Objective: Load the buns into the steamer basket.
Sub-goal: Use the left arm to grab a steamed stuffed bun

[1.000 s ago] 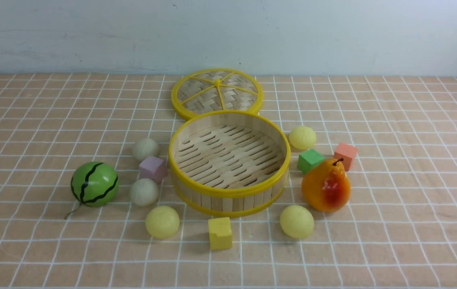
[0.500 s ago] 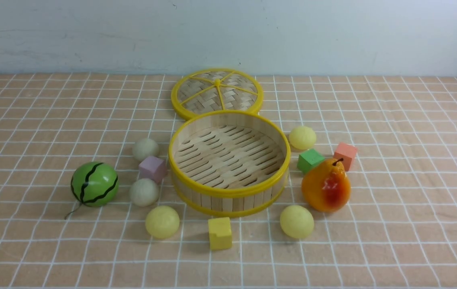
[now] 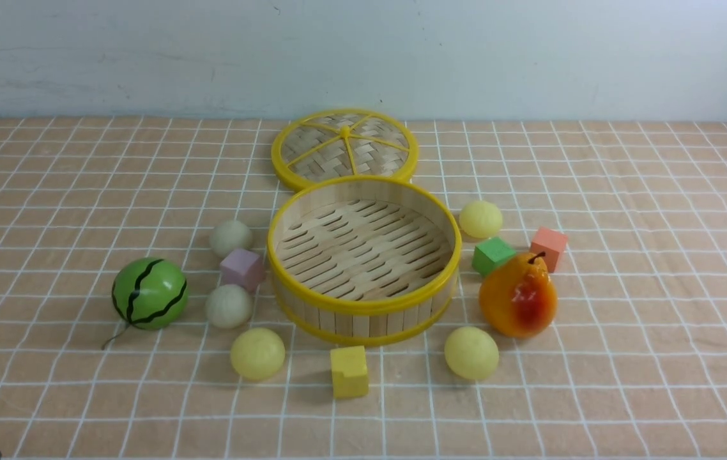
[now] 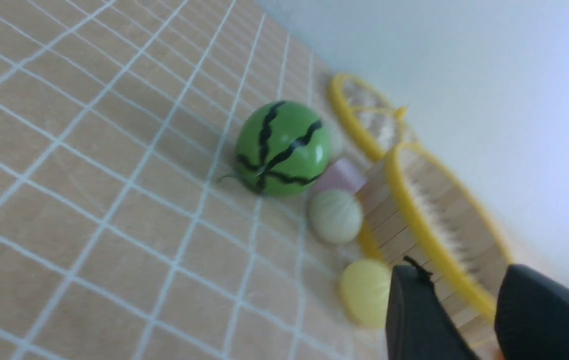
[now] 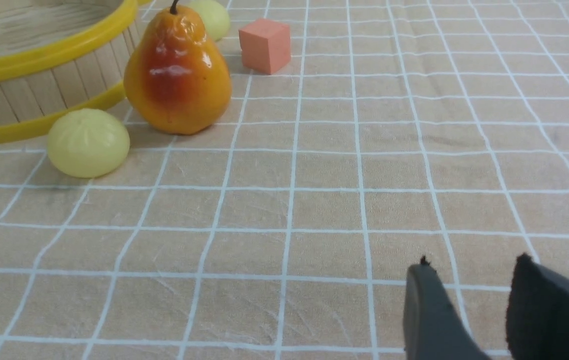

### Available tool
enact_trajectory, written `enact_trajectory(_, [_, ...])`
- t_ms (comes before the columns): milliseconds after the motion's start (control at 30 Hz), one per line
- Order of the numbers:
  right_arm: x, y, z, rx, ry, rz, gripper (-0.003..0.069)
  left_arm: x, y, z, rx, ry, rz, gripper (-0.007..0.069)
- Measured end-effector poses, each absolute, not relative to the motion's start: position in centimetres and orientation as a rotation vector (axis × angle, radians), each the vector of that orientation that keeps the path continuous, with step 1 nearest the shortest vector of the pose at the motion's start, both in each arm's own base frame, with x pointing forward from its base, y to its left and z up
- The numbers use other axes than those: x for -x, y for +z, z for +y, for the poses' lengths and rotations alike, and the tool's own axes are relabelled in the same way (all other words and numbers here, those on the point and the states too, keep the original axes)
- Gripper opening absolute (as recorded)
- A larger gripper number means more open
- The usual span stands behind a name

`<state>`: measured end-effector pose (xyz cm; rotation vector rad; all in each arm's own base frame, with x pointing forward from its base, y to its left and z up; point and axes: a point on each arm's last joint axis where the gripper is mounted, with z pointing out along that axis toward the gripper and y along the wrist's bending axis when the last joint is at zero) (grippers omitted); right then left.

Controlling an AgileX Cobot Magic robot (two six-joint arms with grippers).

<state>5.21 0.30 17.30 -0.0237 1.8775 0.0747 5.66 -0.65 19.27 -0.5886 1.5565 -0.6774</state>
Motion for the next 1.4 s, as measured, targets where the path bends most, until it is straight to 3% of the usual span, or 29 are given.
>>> enact_trajectory(267, [-5.2, 17.3, 0.3, 0.024, 0.074, 1.877, 0.0241, -5.6, 20.9, -0.3, 0.731, -0.846, 1.386, 0.0213])
enact_trajectory(333, [-5.2, 17.3, 0.3, 0.024, 0.074, 1.877, 0.0241, -5.1, 23.0, -0.8, 0.652, -0.851, 1.423, 0.0153])
enact_trajectory(467, [-5.2, 17.3, 0.3, 0.024, 0.074, 1.877, 0.0241, -4.2, 27.2, -1.8, 0.462, -0.770, 1.572, 0.0040])
enact_trajectory(500, [-5.2, 17.3, 0.3, 0.024, 0.074, 1.877, 0.0241, -4.7, 28.7, -2.2, 0.396, -0.707, 1.719, -0.0005])
enact_trajectory(667, [-5.2, 17.3, 0.3, 0.024, 0.074, 1.877, 0.0241, -8.4, 31.3, -2.4, 0.279, -0.509, 2.182, -0.0013])
enact_trajectory(833, [-5.2, 17.3, 0.3, 0.024, 0.074, 1.877, 0.0241, -14.9, 30.7, -2.3, 0.207, -0.392, 2.472, -0.0013])
enact_trajectory(967, [-5.2, 17.3, 0.3, 0.024, 0.074, 1.877, 0.0241, -19.9, 29.1, -3.7, 0.112, -0.444, 2.614, -0.0013])
enact_trajectory(1100, [-5.2, 17.3, 0.3, 0.024, 0.074, 1.877, 0.0241, -22.5, 28.2, -6.8, -0.063, -0.476, 2.666, -0.0013])
enact_trajectory(1133, [-5.2, 17.3, 0.3, 0.024, 0.074, 1.877, 0.0241, -23.5, 27.8, -9.1, -0.186, -0.471, 2.687, -0.0013])
enact_trajectory(1400, [-5.2, 17.3, 0.3, 0.025, 0.073, 1.877, 0.0241, -28.7, 25.7, -14.6, -0.405, -0.324, 2.735, -0.0013])
